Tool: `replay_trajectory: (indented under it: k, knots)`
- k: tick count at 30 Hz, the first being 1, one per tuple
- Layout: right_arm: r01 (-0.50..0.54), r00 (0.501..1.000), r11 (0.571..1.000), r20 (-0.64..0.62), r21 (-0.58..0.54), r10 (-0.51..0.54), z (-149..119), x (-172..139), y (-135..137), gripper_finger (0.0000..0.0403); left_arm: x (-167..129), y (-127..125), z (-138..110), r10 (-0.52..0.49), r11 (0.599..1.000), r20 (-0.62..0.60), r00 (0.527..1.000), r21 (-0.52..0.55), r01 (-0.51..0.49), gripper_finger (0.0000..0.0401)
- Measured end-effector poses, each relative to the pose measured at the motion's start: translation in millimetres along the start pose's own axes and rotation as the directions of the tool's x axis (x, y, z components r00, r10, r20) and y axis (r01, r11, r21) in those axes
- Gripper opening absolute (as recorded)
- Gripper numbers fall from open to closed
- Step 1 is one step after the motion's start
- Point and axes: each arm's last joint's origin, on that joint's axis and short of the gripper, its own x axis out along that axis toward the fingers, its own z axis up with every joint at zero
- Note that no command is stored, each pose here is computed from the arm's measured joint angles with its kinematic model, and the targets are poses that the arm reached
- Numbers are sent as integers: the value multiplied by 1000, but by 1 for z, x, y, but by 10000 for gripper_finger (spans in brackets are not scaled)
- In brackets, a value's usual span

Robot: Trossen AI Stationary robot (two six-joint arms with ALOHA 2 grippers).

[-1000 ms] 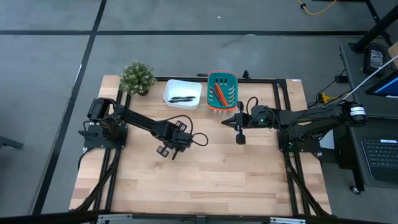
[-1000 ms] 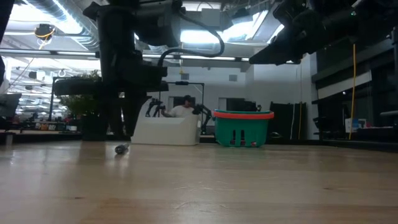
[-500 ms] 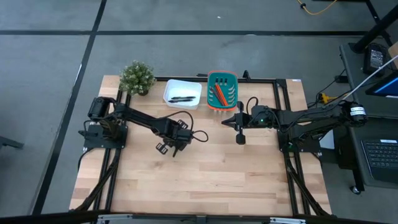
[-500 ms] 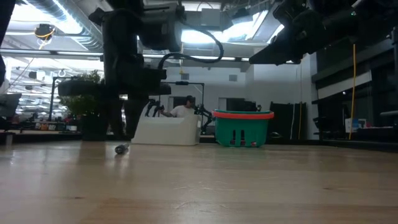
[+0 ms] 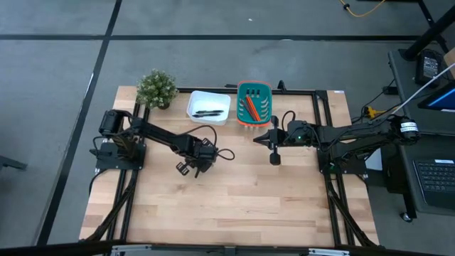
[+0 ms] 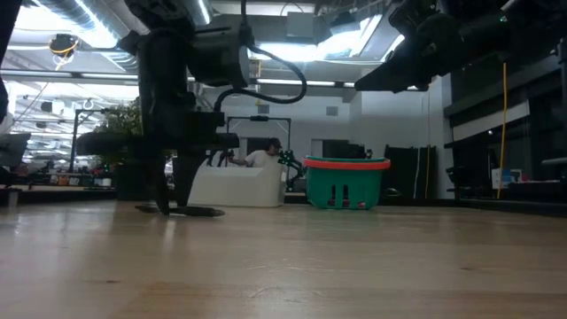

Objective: Sort pens & pencils
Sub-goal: Put the black pen into the white bin

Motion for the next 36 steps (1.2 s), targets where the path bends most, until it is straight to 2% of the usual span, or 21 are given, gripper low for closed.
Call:
replay_trajectory:
  k: [3, 9, 16, 19, 26, 36]
  knots:
    - [0, 1000, 1000, 0, 13, 0, 0, 0, 0, 21, 1, 2, -1, -6, 1000, 6, 1000, -12, 7, 89]
    - [0, 1000, 1000, 0, 13, 0, 0, 0, 0, 21, 3, 9, -7, -75, 987, 74, 994, -139, 84, 77]
    - [0, 1000, 1000, 0, 13, 0, 0, 0, 0, 21, 9, 14, -12, -111, 961, 70, 991, -246, 125, 19]
    - [1, 1000, 1000, 0, 13, -1, 0, 0, 0, 21, 12, 14, -12, -119, 953, 61, 991, -272, 131, 17]
    - [0, 1000, 1000, 0, 13, 0, 0, 0, 0, 21, 9, 14, -12, -99, 946, 66, 993, -302, 115, 17]
    - [0, 1000, 1000, -2, 13, 0, 0, 0, 0, 21, -8, 16, -7, -7, 940, 135, 991, -338, 53, 17]
